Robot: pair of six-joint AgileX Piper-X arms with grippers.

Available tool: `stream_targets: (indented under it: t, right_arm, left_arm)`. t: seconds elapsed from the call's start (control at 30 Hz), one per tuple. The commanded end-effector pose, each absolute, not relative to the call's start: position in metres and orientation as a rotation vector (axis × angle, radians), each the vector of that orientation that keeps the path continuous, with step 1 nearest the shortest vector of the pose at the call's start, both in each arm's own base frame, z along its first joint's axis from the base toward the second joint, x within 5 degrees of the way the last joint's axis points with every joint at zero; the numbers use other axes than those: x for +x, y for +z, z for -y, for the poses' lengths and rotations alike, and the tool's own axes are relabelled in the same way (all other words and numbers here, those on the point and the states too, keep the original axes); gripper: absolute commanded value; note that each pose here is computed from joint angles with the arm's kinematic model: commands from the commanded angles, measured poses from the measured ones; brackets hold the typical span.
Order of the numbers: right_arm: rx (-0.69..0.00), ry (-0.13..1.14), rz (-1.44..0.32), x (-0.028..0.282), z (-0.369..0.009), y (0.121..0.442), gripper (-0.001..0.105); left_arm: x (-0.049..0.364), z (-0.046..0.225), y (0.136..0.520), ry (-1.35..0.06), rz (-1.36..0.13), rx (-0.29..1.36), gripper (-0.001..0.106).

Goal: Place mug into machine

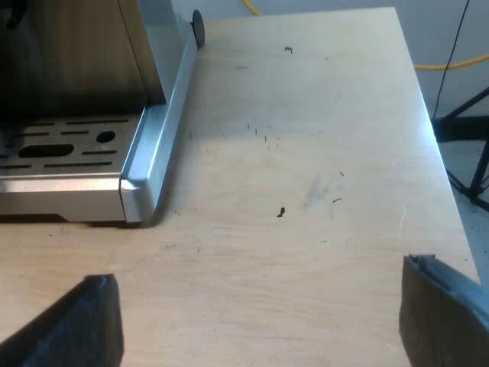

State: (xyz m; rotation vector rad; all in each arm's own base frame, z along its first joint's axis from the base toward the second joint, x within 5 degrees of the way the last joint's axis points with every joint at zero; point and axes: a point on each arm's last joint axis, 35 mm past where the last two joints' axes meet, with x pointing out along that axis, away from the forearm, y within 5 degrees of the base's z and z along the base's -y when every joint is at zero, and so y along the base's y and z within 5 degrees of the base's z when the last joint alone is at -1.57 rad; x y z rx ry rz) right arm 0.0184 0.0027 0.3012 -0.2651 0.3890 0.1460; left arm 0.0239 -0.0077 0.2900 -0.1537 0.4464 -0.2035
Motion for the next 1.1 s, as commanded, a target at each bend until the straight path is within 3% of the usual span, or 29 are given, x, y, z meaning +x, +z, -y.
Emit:
stream_targets:
  t: [0.03,1.1]
  right_arm:
    - [-0.267,0.151,-0.406,0.024,-0.003,0.2964,0.099]
    - [-0.254,0.15,-0.407,0.0266,-0.0031,0.2933,0.099]
  left_arm:
    - [0.0265,0.0074,0.2918,-0.194,-0.442,-0.148,0.086]
    - [0.0265,0.0074,0.2918,-0.194,-0.442,-0.148,0.086]
